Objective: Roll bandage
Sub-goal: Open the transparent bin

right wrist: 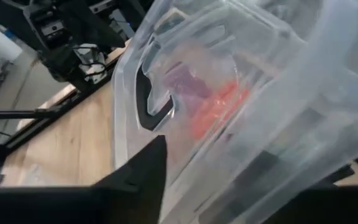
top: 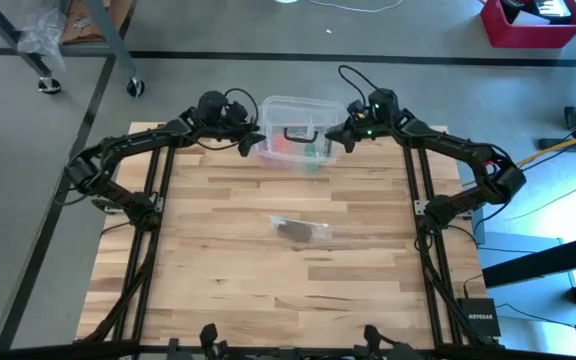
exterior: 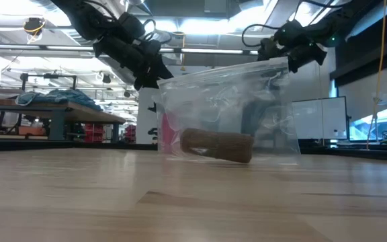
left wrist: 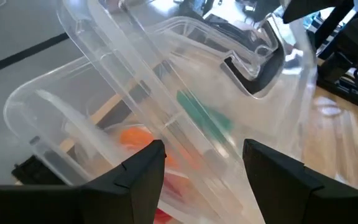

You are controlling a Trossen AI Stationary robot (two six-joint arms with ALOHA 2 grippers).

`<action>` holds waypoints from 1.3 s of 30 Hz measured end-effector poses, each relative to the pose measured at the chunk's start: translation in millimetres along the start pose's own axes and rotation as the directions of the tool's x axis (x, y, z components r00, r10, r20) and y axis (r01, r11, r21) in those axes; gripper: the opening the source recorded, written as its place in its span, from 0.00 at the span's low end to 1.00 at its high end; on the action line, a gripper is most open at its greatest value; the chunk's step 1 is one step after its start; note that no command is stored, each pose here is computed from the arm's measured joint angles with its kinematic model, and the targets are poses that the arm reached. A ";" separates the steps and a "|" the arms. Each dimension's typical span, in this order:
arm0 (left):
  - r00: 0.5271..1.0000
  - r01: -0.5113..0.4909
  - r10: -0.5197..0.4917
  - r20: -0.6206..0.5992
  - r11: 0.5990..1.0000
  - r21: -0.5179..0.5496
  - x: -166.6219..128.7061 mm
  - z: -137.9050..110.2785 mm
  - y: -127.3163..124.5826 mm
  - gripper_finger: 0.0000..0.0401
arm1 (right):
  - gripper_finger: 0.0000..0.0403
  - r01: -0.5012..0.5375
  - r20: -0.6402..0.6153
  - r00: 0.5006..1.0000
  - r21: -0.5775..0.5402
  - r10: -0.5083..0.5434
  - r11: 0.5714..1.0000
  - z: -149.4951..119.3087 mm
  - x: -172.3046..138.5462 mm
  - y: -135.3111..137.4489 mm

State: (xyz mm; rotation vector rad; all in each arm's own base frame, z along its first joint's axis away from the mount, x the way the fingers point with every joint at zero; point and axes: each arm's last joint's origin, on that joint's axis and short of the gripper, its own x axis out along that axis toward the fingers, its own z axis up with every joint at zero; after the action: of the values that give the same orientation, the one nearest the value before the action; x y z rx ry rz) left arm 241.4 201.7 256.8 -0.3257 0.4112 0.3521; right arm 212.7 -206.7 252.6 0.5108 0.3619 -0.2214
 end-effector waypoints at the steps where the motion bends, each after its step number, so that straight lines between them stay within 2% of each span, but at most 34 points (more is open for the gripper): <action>1: 1.000 0.001 -0.001 -0.001 1.000 0.007 0.4 -0.2 -0.9 0.52 | 0.36 0.011 0.001 1.000 -0.010 -0.011 1.000 -0.2 1.2 1.5; 7: 1.000 0.019 -0.019 -0.006 1.000 0.020 1.2 -0.5 -3.8 0.52 | 0.08 -0.047 0.014 0.999 -0.058 0.048 0.997 3.0 3.0 8.2; 15: 0.999 0.027 -0.028 0.016 0.999 0.040 -13.1 6.4 -13.4 0.52 | 0.11 -0.058 0.023 0.998 -0.070 0.060 0.996 5.2 -7.5 16.2; 19: 0.998 0.023 -0.028 0.059 0.995 0.092 -27.6 14.1 -21.4 0.52 | 0.07 -0.074 0.046 0.996 -0.139 0.081 0.987 9.0 -14.5 31.5; 23: 0.995 0.023 -0.036 0.098 0.991 0.132 -40.1 20.3 -27.7 0.52 | 0.07 -0.071 0.074 0.993 -0.260 0.093 0.963 12.1 -25.0 52.8; 29: 0.992 0.018 -0.040 0.123 0.984 0.178 -51.4 24.1 -32.2 0.52 | 0.09 0.050 0.084 0.996 -0.425 -0.016 0.904 6.4 -42.8 83.7; 32: 0.994 0.017 -0.038 0.102 0.980 0.198 -51.0 22.0 -31.9 0.52 | 0.08 0.148 0.069 0.989 -0.480 -0.131 0.864 -2.2 -53.8 98.7; 35: 0.996 0.016 -0.035 0.078 0.974 0.224 -50.7 19.4 -31.7 0.52 | 0.07 0.218 0.039 0.972 -0.516 -0.232 0.829 -13.5 -66.3 113.4; 39: 0.997 0.016 -0.032 0.064 0.971 0.237 -50.6 18.0 -31.4 0.52 | 0.07 0.251 0.054 0.963 -0.539 -0.264 0.804 -24.2 -85.6 135.3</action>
State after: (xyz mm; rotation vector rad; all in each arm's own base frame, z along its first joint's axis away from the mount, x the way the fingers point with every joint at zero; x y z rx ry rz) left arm 216.2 167.1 302.1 -0.0856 0.3780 0.2861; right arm 167.5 -69.2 325.3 -0.1040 0.4965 -0.3626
